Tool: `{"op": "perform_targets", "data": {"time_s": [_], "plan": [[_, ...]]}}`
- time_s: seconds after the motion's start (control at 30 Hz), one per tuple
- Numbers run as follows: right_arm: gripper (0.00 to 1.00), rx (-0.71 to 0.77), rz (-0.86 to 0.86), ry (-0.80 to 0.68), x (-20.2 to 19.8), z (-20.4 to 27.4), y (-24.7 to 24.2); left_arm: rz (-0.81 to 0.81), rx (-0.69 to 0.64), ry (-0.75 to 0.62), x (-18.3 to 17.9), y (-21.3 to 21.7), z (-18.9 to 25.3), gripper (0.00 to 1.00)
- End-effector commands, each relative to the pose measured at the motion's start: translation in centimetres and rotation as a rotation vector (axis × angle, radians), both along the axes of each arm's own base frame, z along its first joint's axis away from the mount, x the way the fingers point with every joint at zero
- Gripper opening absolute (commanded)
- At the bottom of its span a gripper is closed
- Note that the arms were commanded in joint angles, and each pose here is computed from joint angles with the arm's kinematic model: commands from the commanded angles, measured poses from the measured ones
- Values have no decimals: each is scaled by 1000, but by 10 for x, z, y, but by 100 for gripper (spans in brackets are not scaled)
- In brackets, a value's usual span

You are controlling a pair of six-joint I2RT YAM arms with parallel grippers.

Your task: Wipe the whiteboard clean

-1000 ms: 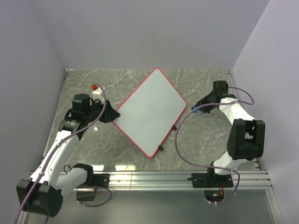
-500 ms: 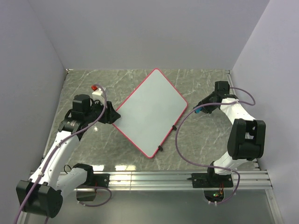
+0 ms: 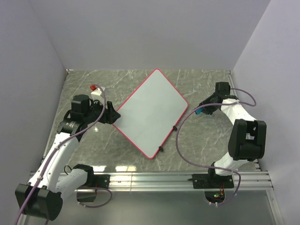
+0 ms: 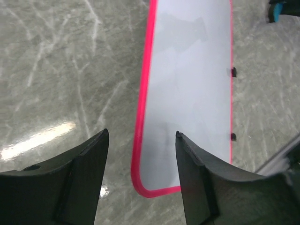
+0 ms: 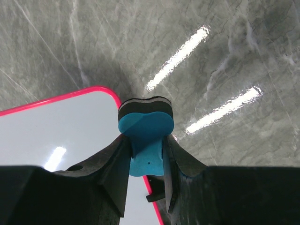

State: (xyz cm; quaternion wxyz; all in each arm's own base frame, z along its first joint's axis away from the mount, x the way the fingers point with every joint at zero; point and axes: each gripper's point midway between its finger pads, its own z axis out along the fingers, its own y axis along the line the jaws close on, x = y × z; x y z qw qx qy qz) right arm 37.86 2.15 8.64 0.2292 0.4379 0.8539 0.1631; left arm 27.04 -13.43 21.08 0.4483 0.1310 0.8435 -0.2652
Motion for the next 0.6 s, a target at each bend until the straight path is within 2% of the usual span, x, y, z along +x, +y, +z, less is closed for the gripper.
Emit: {"op": "perform_targets", "data": {"time_s": [0.0,0.17,0.33,0.47,0.5,0.53,0.57], "plan": [[0,-27,-9,-17,0,-1,-7,68,47,-88,11,13,23,63],[0,-51,-10,-2,-6,-4,-11,313,149,-165,25,57,42,78],[0,-133,-50,84,-21,-21,-26,738,308,-217,25,135,64,84],[0,-161,-52,216,-41,-47,-32,840,354,-227,21,155,72,90],[4,-164,-48,233,-42,-52,-32,847,347,-226,21,155,73,91],[22,-163,-44,262,-47,-57,-31,849,334,-220,22,154,72,91],[33,-164,-45,270,-48,-59,-31,840,327,-224,22,152,73,91]]}}
